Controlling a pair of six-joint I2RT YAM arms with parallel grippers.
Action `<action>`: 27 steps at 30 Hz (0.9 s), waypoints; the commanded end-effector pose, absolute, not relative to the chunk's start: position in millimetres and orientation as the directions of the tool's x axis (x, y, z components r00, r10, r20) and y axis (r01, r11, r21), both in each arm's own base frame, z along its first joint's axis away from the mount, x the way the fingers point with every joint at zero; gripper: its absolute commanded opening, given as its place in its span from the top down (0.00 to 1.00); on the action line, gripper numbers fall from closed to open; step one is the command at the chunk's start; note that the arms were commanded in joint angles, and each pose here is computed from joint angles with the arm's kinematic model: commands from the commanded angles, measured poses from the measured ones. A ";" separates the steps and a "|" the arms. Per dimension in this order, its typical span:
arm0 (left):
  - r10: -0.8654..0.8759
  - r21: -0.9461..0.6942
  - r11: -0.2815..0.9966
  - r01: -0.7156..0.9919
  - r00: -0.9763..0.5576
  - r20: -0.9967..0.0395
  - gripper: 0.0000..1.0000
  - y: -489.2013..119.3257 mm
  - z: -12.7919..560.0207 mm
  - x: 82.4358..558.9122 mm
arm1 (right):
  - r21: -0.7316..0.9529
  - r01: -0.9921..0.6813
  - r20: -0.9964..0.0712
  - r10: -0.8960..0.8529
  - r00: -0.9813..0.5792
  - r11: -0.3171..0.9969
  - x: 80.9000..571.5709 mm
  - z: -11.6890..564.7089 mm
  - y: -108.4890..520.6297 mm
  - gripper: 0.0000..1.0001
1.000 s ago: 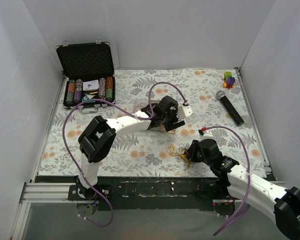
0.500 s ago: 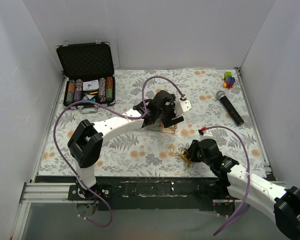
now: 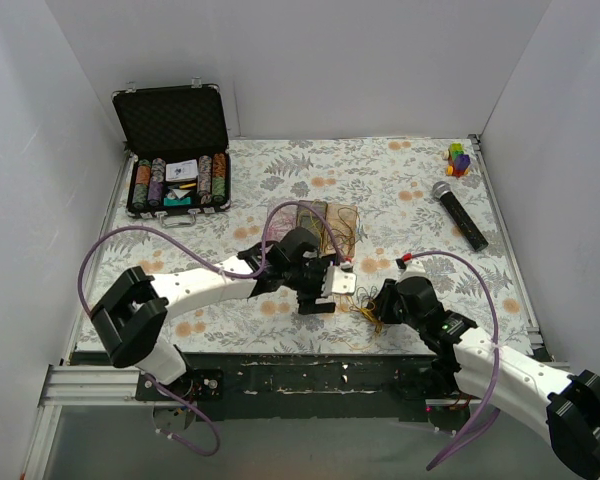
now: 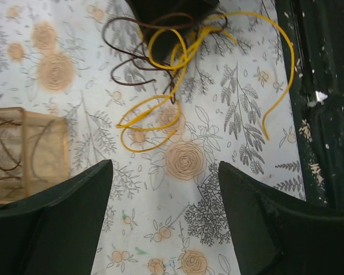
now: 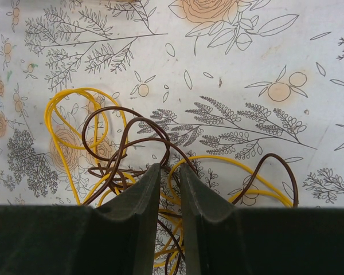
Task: Untangle the cables
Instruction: Untie the cable.
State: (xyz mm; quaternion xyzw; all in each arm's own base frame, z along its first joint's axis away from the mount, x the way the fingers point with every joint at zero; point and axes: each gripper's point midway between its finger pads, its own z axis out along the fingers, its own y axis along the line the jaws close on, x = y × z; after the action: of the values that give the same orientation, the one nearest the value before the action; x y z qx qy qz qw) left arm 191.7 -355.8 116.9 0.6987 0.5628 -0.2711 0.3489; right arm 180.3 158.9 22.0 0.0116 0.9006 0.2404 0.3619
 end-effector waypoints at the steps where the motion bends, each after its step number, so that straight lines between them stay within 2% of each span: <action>1: 0.511 0.326 -0.254 0.911 0.412 -0.754 0.27 -370.4 109.9 192.8 | 0.421 -0.150 -0.647 0.181 -0.741 0.894 182.2 23.0 156.9 0.71; 5: 0.451 0.445 -0.279 0.851 0.525 -0.722 0.27 -390.1 111.5 209.8 | 0.419 -0.152 -0.650 0.179 -0.739 0.895 182.2 23.1 156.4 0.71; 8: 0.431 0.465 -0.310 0.829 0.559 -0.708 0.28 -401.6 106.9 213.2 | 0.420 -0.157 -0.649 0.175 -0.740 0.894 181.8 23.4 156.9 0.71; 14: 0.423 0.460 -0.397 0.794 0.603 -0.676 0.38 -410.5 85.7 205.8 | 0.414 -0.167 -0.651 0.164 -0.741 0.895 181.1 23.0 157.0 0.71; 15: 0.426 0.453 -0.406 0.793 0.603 -0.674 0.41 -411.4 82.5 204.8 | 0.412 -0.169 -0.654 0.162 -0.739 0.895 181.4 23.3 156.8 0.71; 19: 0.439 0.429 -0.439 0.789 0.605 -0.665 0.69 -411.6 72.7 202.2 | 0.415 -0.173 -0.654 0.161 -0.739 0.893 180.9 23.2 157.3 0.71; 24: 0.455 0.416 -0.449 0.790 0.604 -0.655 0.95 -413.4 72.6 205.5 | 0.412 -0.173 -0.654 0.158 -0.740 0.894 180.4 22.8 156.8 0.71; 25: 0.466 0.422 -0.439 0.793 0.603 -0.648 1.00 -413.2 75.9 208.7 | 0.414 -0.175 -0.654 0.159 -0.739 0.893 180.7 24.1 157.4 0.71; 27: 0.489 0.433 -0.409 0.803 0.593 -0.639 1.00 -412.8 87.2 215.2 | 0.408 -0.171 -0.655 0.157 -0.739 0.897 180.7 22.9 156.0 0.71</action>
State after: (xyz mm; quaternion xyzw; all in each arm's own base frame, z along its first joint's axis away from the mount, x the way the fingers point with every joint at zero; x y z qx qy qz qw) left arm 205.6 -404.2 53.8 0.8170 0.4021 -0.2266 0.3456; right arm 180.9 159.9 23.1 0.0037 0.9002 0.2402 0.3633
